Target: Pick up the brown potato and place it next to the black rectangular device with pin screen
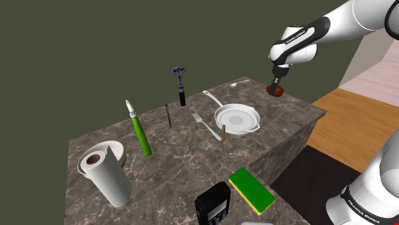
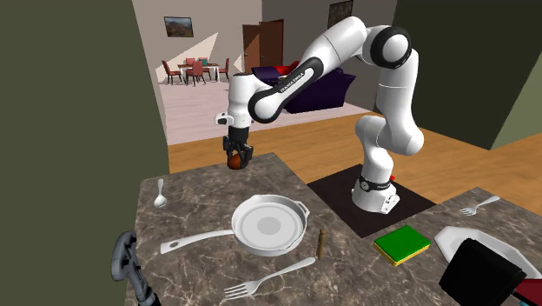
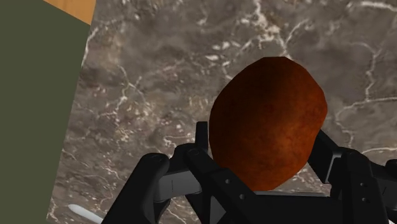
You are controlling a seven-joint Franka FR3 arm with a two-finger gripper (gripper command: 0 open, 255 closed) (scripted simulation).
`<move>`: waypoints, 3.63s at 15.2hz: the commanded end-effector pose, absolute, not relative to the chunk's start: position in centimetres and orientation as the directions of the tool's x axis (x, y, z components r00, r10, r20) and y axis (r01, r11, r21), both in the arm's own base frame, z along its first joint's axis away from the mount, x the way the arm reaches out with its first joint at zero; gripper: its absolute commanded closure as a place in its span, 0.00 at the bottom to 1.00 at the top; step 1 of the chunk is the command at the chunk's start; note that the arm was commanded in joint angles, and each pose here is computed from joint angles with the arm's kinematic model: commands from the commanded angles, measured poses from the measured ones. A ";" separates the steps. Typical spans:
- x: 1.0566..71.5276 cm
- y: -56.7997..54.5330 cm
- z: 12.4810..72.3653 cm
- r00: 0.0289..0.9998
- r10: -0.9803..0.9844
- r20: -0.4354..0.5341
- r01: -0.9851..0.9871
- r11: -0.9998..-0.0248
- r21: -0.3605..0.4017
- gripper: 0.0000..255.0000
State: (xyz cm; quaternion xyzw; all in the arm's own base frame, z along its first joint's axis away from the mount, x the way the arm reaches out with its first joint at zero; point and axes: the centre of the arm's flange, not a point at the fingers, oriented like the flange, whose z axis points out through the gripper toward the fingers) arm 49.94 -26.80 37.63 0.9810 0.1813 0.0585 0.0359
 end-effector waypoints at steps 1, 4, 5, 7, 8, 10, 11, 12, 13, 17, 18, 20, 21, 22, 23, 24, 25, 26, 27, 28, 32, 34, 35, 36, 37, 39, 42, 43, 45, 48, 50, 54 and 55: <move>49.9 -26.7 38.7 0.928 0.360 0.101 0.351 -0.932 0.091 1.00; 49.9 -26.7 40.3 0.928 0.360 0.101 0.351 -0.932 0.091 1.00; 49.9 -26.7 40.8 0.928 0.360 0.101 0.351 -0.932 0.091 1.00; 49.9 -26.7 41.9 0.928 0.360 0.101 0.351 -0.932 0.091 1.00; 49.9 -26.7 42.4 0.928 0.360 0.101 0.351 -0.932 0.091 1.00; 49.9 -26.7 43.5 0.928 0.360 0.101 0.351 -0.932 0.091 1.00; 49.9 -26.7 44.0 0.928 0.360 0.101 0.351 -0.932 0.091 1.00; 49.9 -26.7 44.5 0.928 0.360 0.101 0.351 -0.932 0.091 1.00; 49.9 -26.7 45.1 0.928 0.360 0.101 0.351 -0.932 0.091 1.00; 49.9 -26.7 47.2 0.928 0.360 0.101 0.351 -0.932 0.091 1.00; 49.9 -26.7 47.7 0.928 0.360 0.101 0.351 -0.932 0.091 1.00; 49.9 -26.7 48.8 0.928 0.360 0.101 0.351 -0.932 0.091 1.00; 49.9 -26.7 49.3 0.928 0.360 0.101 0.351 -0.932 0.091 1.00; 49.9 -26.7 49.8 0.928 0.360 0.101 0.351 -0.932 0.091 1.00; 49.9 -26.7 50.3 0.928 0.360 0.101 0.351 -0.932 0.091 1.00; 49.9 -26.7 50.9 0.928 0.360 0.101 0.351 -0.932 0.091 1.00; 49.9 -26.7 51.4 0.928 0.360 0.101 0.351 -0.932 0.091 1.00; 49.9 -26.7 51.9 0.928 0.360 0.101 0.351 -0.932 0.091 1.00; 49.9 -26.7 52.5 0.928 0.360 0.101 0.351 -0.932 0.091 1.00; 49.9 -26.7 53.0 0.928 0.360 0.101 0.351 -0.932 0.091 1.00; 49.9 -26.7 55.0 0.928 0.360 0.101 0.351 -0.932 0.091 1.00; 49.3 -24.1 55.0 0.928 0.360 0.101 0.351 -0.932 0.091 1.00; 49.1 -22.8 55.0 0.928 0.360 0.101 0.351 -0.932 0.091 1.00; 48.8 -21.5 55.0 0.928 0.360 0.101 0.351 -0.932 0.091 1.00; 48.5 -20.2 55.0 0.928 0.360 0.101 0.351 -0.932 0.091 1.00; 48.0 -17.6 55.0 0.928 0.360 0.101 0.351 -0.932 0.091 1.00; 47.2 -13.7 55.0 0.928 0.360 0.101 0.351 -0.932 0.091 1.00; 46.9 -12.4 55.0 0.928 0.360 0.101 0.351 -0.932 0.091 1.00; 46.4 -9.9 55.0 0.928 0.360 0.101 0.351 -0.932 0.091 1.00; 45.6 -6.0 55.0 0.928 0.360 0.101 0.351 -0.932 0.091 1.00; 45.1 -3.4 55.0 0.928 0.360 0.101 0.351 -0.932 0.091 1.00; 44.0 1.8 55.0 0.928 0.360 0.101 0.351 -0.932 0.091 1.00; 43.7 3.1 55.0 0.928 0.360 0.101 0.351 -0.932 0.091 1.00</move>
